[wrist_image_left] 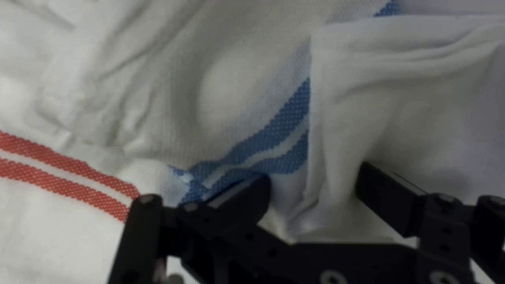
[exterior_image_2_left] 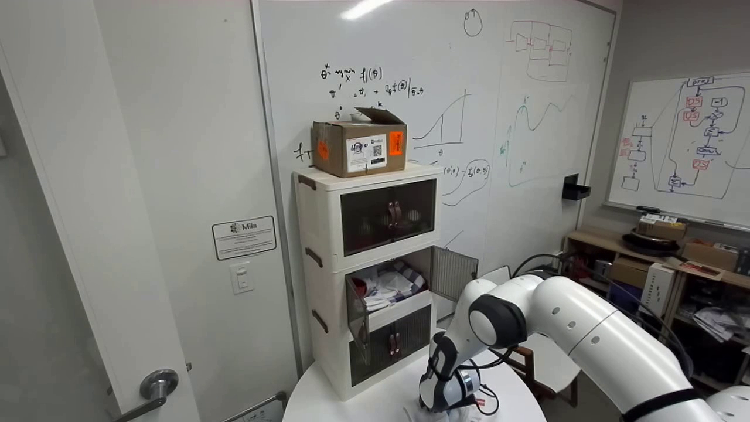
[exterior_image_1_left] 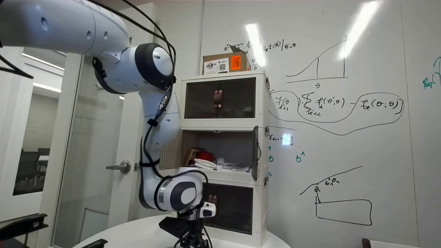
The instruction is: Put one towel in the middle cabinet
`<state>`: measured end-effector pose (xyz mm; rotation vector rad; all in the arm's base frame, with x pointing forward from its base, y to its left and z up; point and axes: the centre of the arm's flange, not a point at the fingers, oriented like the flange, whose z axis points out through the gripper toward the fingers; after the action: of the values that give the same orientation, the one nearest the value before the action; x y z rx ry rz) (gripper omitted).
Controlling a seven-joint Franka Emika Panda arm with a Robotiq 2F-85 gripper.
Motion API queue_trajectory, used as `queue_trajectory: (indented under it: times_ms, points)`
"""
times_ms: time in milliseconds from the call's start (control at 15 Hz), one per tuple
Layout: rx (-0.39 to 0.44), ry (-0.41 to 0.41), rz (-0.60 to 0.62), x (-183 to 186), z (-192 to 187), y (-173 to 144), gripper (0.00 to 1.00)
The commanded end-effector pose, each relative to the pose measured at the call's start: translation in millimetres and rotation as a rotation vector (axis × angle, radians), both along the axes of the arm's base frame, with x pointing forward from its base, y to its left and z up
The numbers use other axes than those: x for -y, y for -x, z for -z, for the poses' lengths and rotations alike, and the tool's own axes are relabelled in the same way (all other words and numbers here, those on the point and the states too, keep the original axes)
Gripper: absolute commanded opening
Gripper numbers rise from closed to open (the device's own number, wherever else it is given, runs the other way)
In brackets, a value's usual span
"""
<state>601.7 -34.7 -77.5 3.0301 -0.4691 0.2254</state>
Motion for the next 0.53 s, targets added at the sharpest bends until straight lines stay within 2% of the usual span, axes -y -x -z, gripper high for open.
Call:
queue_trajectory:
  times_ms: [0, 333, 467]
  points:
    - [0.022, -0.009, -0.009, -5, -3, -12, 0.37]
    - [0.059, -0.032, -0.006, -17, -29, -18, 0.01]
    - [0.067, -0.048, -0.002, -22, -39, -20, 0.0]
